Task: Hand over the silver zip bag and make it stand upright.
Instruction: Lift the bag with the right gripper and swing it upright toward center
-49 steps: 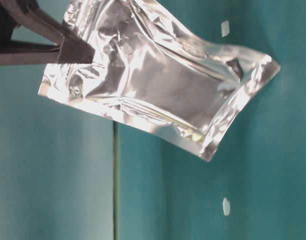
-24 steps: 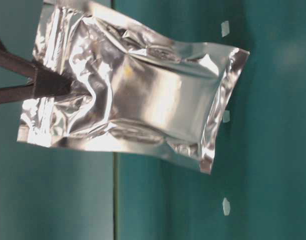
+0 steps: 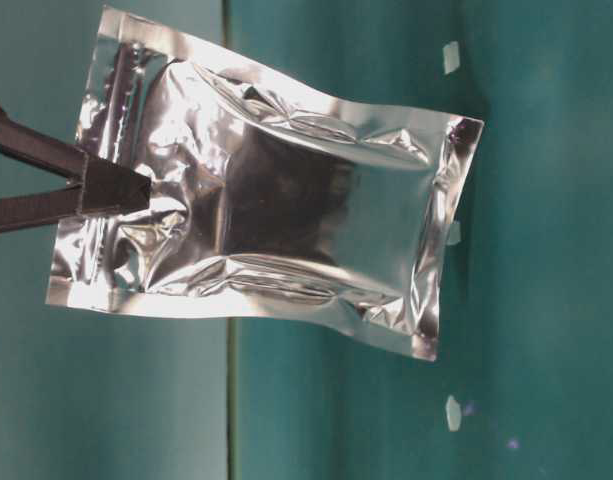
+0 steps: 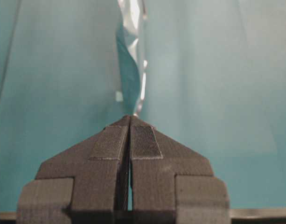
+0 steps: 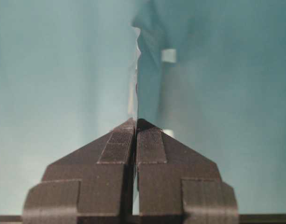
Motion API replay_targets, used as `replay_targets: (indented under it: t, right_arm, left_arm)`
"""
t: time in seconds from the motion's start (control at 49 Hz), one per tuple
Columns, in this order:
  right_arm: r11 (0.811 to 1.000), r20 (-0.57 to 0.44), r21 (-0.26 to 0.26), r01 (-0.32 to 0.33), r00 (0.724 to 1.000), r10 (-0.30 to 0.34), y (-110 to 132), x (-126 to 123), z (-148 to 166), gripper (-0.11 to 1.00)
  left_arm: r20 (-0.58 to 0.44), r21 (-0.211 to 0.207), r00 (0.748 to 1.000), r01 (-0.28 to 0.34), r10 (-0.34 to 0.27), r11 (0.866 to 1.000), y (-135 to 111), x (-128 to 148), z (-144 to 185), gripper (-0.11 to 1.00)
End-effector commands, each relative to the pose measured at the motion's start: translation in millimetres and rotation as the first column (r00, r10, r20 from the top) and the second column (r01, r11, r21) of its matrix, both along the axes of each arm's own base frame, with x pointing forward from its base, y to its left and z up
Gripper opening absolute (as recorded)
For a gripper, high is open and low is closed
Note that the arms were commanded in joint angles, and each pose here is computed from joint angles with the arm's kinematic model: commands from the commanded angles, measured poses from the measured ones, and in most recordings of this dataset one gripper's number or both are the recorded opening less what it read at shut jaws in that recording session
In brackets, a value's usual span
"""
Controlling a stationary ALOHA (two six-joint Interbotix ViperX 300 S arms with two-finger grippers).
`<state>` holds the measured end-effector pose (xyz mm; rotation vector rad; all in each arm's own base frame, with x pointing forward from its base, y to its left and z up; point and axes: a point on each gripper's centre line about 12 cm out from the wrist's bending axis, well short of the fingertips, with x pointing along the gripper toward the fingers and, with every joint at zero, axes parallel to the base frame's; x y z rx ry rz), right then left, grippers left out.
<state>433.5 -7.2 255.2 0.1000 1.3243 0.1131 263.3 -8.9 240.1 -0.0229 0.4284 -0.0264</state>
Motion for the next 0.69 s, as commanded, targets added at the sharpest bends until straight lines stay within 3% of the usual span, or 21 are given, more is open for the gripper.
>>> replay_targets:
  t: [0.0, 0.245, 0.674]
  right_arm:
    - [0.999, 0.029, -0.026, -0.032, 0.999, 0.033, 0, 4, 12, 0.01]
    - [0.996, 0.013, -0.069, -0.052, 0.999, 0.053, -5, 16, 10, 0.01]
    - [0.987, -0.047, -0.076, -0.14, 0.989, 0.137, 4, 21, -8, 0.01]
  left_arm:
    - [0.018, 0.002, 1.0, 0.0, 0.0, 1.0, 0, 1, 5, -0.07]
    - [0.02, 0.002, 1.0, 0.001, -0.001, 1.0, 0, 1, 5, -0.07]
    - [0.015, 0.002, 1.0, -0.003, 0.003, 1.0, 1, 1, 4, -0.07]
